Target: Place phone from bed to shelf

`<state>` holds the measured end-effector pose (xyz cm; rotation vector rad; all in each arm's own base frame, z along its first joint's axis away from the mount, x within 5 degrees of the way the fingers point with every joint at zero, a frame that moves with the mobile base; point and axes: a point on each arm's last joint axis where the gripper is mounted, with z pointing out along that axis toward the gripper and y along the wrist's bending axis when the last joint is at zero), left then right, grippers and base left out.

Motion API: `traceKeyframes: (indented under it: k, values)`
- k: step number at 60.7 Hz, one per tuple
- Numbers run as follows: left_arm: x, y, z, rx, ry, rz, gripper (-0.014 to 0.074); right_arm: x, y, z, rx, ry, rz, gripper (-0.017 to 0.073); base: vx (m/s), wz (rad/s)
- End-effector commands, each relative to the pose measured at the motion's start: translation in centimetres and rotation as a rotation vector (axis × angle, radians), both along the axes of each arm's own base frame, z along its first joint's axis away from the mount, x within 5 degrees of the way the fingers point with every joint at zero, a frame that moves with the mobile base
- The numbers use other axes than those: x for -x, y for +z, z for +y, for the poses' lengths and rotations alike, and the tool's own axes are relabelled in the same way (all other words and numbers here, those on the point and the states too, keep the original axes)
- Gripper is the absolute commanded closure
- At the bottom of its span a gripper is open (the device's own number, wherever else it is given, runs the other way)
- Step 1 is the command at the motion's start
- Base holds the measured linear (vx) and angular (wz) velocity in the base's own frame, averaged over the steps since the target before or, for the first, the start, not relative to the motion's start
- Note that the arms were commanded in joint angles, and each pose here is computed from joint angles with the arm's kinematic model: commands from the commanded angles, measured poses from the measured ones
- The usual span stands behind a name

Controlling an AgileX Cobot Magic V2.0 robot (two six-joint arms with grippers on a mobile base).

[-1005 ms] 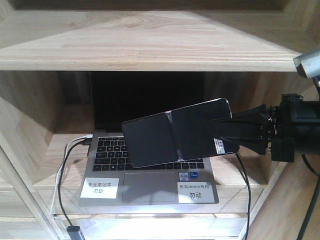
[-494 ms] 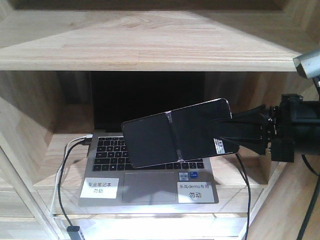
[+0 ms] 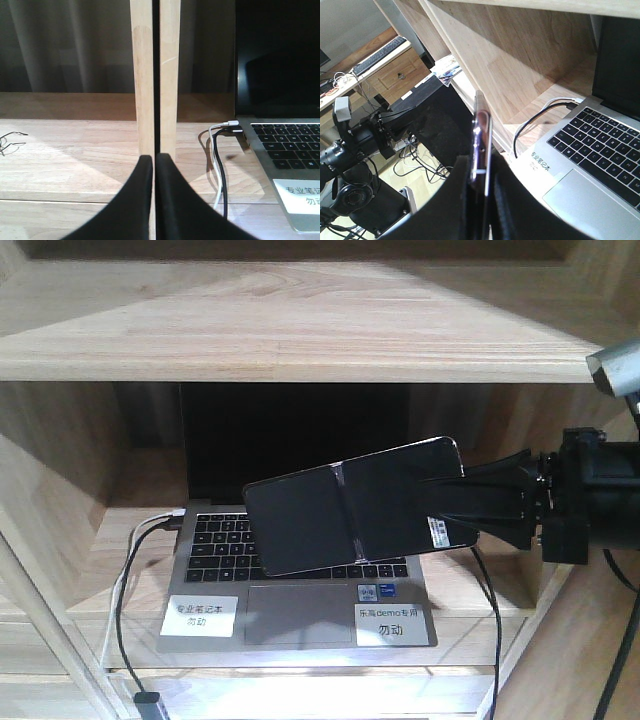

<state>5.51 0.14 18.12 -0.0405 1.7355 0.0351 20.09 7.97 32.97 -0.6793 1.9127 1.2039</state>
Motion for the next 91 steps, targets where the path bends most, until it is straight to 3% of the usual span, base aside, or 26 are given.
traceKeyframes:
  k: [1, 10, 18, 33, 51, 72, 91]
  values:
    - [-0.1, 0.6, 0.1, 0.008, 0.006, -0.077, 0.0593, 0.7, 2.1, 0.4, -0.116, 0.046, -0.049, 0.0564, 0.00, 0.00]
    - [-0.1, 0.6, 0.1, 0.008, 0.006, -0.077, 0.0593, 0.7, 2.3, 0.4, -0.134, 0.043, -0.049, 0.0564, 0.00, 0.00]
    - [-0.1, 0.6, 0.1, 0.008, 0.006, -0.077, 0.0593, 0.6, 2.8, 0.4, -0.188, 0.033, -0.054, 0.0564, 0.00, 0.00]
    - [-0.1, 0.6, 0.1, 0.008, 0.006, -0.077, 0.0593, 1.5, 4.5, 0.4, -0.256, 0.023, -0.169, 0.0564, 0.00, 0.00]
    - [-0.1, 0.6, 0.1, 0.008, 0.006, -0.077, 0.0593, 1.8, 9.2, 0.3, -0.252, 0.027, -0.340, 0.0564, 0.00, 0.00]
    - [-0.1, 0.6, 0.1, 0.008, 0.006, -0.077, 0.0593, 1.3, 16.3, -0.5, -0.201, -0.167, -0.579, 0.0564, 0.00, 0.00]
    - [-0.1, 0.6, 0.1, 0.008, 0.006, -0.077, 0.0593, -0.3, 20.4, -0.5, -0.217, -0.156, -0.607, 0.0564, 0.00, 0.00]
